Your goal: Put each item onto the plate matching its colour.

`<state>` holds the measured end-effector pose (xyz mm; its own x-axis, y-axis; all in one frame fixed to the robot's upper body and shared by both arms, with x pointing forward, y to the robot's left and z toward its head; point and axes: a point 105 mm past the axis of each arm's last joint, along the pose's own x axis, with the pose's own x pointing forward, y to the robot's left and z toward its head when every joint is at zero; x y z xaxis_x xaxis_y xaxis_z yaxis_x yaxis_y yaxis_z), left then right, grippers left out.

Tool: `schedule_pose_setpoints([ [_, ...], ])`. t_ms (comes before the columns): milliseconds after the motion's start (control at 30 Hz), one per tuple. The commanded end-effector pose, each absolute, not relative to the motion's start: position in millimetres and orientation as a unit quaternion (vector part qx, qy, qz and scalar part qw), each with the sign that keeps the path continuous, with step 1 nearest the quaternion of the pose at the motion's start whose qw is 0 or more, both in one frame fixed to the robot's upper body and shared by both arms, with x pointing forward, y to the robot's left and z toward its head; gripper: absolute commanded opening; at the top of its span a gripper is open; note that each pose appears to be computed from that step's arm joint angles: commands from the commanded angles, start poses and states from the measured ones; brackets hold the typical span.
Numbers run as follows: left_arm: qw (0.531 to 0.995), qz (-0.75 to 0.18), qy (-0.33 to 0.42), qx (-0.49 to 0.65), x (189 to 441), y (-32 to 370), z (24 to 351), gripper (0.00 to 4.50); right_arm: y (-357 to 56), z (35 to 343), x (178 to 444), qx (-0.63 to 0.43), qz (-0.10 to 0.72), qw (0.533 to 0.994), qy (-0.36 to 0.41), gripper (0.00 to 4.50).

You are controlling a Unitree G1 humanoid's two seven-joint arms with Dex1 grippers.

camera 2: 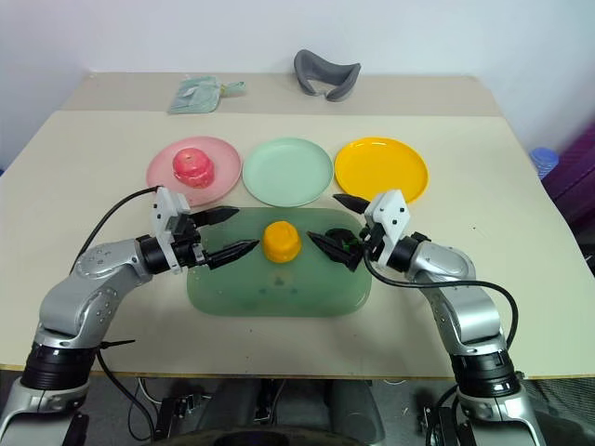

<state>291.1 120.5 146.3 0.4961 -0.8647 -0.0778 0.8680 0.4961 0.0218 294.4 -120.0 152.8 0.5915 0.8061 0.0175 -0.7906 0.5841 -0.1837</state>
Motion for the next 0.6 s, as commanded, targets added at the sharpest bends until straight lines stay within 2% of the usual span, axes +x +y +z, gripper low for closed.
schedule_pose_setpoints([
  [33, 0.851, -0.523, 0.019, 0.046, 291, 116, 154, 4.47, -125, 170, 288, -0.091, 0.442, 0.889, -0.078, 4.49],
  [233, 0.836, -0.542, 0.030, 0.077, 296, 113, 148, 4.47, -135, 166, 280, -0.095, 0.429, 0.896, -0.065, 4.49],
  [600, 0.823, -0.556, 0.026, 0.113, 309, 105, 143, 4.47, -172, 146, 245, -0.126, 0.413, 0.902, 0.016, 4.49],
])
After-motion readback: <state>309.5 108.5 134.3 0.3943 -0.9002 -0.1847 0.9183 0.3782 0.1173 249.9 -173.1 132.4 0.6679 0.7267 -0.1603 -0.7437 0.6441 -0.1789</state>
